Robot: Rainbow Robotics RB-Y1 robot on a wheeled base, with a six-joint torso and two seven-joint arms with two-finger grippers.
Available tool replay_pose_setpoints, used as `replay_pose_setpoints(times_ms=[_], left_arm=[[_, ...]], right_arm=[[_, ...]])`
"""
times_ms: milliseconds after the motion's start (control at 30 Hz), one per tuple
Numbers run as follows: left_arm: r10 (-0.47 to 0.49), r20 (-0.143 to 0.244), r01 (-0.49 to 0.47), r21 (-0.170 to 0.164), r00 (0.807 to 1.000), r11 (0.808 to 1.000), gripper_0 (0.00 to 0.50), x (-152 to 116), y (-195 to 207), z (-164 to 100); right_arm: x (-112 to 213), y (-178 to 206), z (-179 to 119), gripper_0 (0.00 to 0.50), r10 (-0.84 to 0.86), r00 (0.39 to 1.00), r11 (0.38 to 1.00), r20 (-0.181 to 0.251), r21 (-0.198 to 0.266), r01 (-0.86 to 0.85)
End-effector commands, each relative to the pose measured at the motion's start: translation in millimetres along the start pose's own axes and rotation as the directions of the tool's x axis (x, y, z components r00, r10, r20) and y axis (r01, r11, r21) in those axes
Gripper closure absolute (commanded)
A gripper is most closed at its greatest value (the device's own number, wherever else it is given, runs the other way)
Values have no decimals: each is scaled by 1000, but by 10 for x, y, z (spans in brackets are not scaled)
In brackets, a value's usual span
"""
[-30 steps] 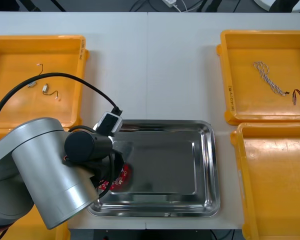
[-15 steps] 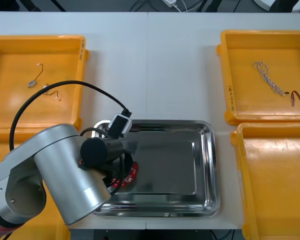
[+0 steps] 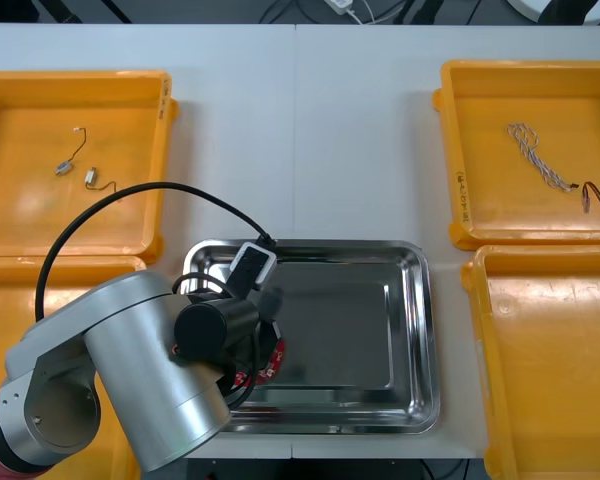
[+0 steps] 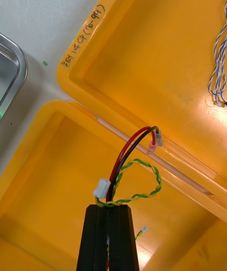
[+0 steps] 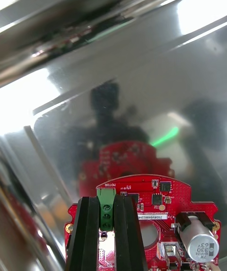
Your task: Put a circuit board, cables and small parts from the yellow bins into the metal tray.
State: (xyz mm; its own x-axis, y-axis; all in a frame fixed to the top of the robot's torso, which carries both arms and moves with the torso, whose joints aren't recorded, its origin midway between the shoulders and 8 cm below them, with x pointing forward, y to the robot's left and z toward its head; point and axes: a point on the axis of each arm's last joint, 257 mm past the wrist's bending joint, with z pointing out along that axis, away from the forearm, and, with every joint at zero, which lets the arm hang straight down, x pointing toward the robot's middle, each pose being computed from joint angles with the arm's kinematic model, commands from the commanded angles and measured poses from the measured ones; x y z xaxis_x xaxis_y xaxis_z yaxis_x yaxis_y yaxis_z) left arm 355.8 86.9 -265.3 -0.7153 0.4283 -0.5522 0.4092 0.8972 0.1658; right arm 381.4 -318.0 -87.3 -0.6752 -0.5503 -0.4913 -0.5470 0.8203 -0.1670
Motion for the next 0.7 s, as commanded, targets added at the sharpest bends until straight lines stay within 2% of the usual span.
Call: replay_pose_setpoints(times_ms=[33,367,700], left_arm=[[-108,-3,108,37,994,993,500,84,-184,-5],[-119,2,119,47,993,992,500,153,-214,31],[-119,-7,119,41,993,992,499,215,-192,53]], right_arm=[[-69,8,-78,500,-20,1000,999,0,27,20],[-55,8,-58,500,-10,1000,1000,-6,20,11],[-56,-14,-62,500,-7,1000,1000,-6,28,7]])
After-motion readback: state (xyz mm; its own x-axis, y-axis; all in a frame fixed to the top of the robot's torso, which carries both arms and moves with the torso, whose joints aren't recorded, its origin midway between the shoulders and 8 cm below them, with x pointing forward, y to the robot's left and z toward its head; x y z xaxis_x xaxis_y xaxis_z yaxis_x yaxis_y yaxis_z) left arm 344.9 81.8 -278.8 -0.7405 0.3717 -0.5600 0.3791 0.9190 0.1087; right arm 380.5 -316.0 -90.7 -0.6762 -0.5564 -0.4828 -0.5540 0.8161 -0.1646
